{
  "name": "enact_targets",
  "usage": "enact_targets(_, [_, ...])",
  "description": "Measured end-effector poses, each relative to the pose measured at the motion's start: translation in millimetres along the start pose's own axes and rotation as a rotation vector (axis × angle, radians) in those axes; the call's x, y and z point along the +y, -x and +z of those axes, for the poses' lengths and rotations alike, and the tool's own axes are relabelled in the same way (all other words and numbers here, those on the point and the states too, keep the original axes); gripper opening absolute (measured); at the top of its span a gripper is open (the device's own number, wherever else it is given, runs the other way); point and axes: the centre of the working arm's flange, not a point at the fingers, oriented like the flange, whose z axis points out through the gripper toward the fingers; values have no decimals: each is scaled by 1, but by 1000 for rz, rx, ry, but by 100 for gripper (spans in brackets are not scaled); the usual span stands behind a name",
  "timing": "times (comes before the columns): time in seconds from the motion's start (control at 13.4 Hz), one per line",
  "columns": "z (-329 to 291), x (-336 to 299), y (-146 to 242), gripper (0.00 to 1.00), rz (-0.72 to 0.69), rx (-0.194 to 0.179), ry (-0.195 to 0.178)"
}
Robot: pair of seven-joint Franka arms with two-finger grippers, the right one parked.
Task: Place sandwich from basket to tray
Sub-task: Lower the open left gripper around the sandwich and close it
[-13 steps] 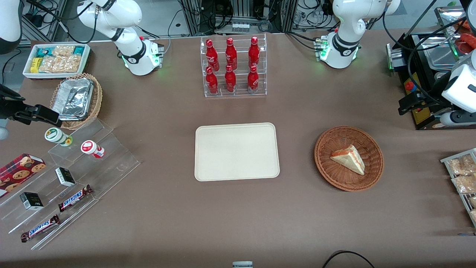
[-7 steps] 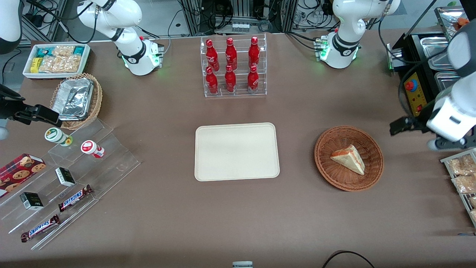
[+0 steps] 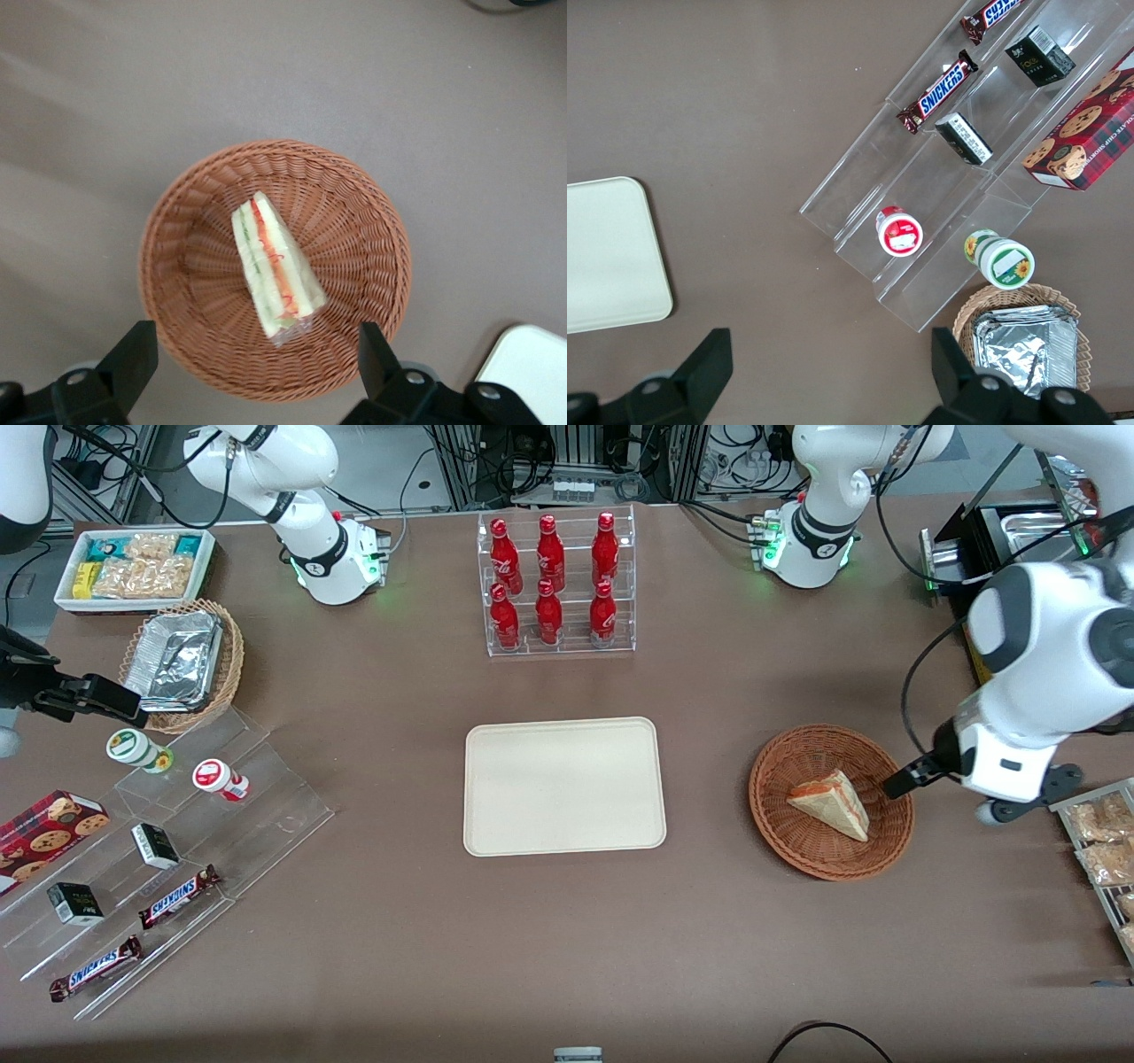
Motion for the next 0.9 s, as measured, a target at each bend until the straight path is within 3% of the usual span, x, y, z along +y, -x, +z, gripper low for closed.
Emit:
enact_targets(0.3, [59,13,33,100,-191,43,43])
enact_targets(0.67, [103,-4,51,100,-226,30,34])
enact_targets(0.9, [120,-5,50,100,-290,50,57])
